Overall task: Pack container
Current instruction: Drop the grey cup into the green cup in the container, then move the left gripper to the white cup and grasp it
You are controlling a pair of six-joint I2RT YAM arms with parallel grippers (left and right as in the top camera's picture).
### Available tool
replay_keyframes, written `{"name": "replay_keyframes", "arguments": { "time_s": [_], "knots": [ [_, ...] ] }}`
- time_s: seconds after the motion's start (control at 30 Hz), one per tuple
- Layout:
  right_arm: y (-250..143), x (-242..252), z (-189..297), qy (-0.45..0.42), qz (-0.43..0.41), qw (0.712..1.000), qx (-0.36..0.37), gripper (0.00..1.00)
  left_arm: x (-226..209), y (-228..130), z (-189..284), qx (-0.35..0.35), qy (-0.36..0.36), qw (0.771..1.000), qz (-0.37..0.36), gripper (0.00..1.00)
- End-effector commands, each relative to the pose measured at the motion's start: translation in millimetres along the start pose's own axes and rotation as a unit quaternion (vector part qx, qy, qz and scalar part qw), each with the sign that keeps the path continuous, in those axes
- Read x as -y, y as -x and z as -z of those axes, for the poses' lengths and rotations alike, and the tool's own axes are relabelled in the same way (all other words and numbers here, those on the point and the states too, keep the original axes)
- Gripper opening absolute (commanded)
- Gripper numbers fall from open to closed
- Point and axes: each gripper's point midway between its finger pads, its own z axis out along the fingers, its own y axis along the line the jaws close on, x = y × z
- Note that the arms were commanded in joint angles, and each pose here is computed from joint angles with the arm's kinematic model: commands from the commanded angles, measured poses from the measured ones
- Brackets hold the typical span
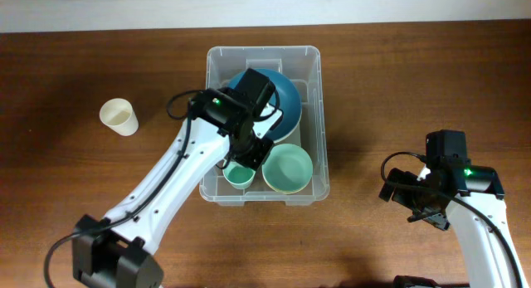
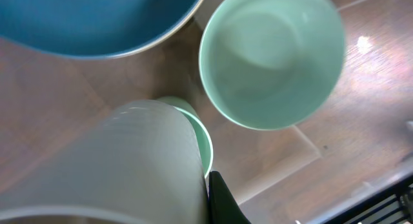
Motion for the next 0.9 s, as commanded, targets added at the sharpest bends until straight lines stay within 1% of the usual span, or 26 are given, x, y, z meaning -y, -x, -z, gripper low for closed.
{"name": "replay_keyframes", "arguments": {
  "time_s": [0.0,0.07,0.1,0.13,0.17,0.2,0.23,0.4,0.53,0.6,0.63,0.67,0.73,0.77,0.87],
  "knots": [
    [-0.4,1.8,-0.6,-0.006,0.001,1.0,0.001,0.99,2.3,-5.2,-5.2,-0.01,-0.006,1.0,0.007,0.01],
    [-0.3,1.8,-0.6,-0.006,0.001,1.0,0.001,0.99,2.3,-6.0,-5.8,-0.012,-0.006,1.0,0.008,0.01],
    [-0.3,1.8,-0.6,-0.006,0.001,1.0,0.001,0.99,2.3,-6.0,-5.7,-0.012,-0.006,1.0,0.008,0.04],
    [-0.4,1.8,-0.6,-0.006,0.001,1.0,0.001,0.99,2.4,-6.6,-5.7,-0.013,-0.006,1.0,0.008,0.14],
    [-0.4,1.8,-0.6,-0.006,0.001,1.0,0.001,0.99,2.3,-8.8,-5.6,-0.017,-0.006,1.0,0.008,0.3],
    [-0.4,1.8,-0.6,-0.006,0.001,1.0,0.001,0.99,2.4,-9.5,-5.6,-0.019,-0.006,1.0,0.008,0.33],
    [-0.4,1.8,-0.6,-0.006,0.001,1.0,0.001,0.99,2.4,-10.6,-5.6,-0.021,-0.006,1.0,0.008,0.38],
    [-0.4,1.8,-0.6,-0.006,0.001,1.0,0.001,0.99,2.2,-11.9,-4.0,-0.022,-0.006,1.0,0.008,0.38],
    [-0.4,1.8,-0.6,-0.006,0.001,1.0,0.001,0.99,-13.6,-3.8,15.4,0.01,0.026,0.999,0.016,0.37],
    [-0.4,1.8,-0.6,-0.006,0.001,1.0,0.001,0.99,-38.4,2.8,37.0,0.041,0.07,0.996,0.033,0.38],
    [-0.4,1.8,-0.6,-0.006,0.001,1.0,0.001,0.99,-62.6,5.7,55.3,0.064,0.109,0.99,0.061,0.38],
    [-0.4,1.8,-0.6,-0.006,0.001,1.0,0.001,0.99,-79.7,6.6,68.5,0.08,0.131,0.985,0.083,0.39],
    [-0.4,1.8,-0.6,-0.006,0.001,1.0,0.001,0.99,-122.9,7.1,97.6,0.121,0.162,0.97,0.138,0.49],
    [-0.4,1.8,-0.6,-0.006,0.001,1.0,0.001,0.99,-135.8,6.8,103.6,0.133,0.168,0.964,0.155,0.51],
    [-0.4,1.8,-0.6,-0.006,0.001,1.0,0.001,0.99,-199.9,-0.6,122.3,0.174,0.2,0.936,0.231,0.62]
  ]
}}
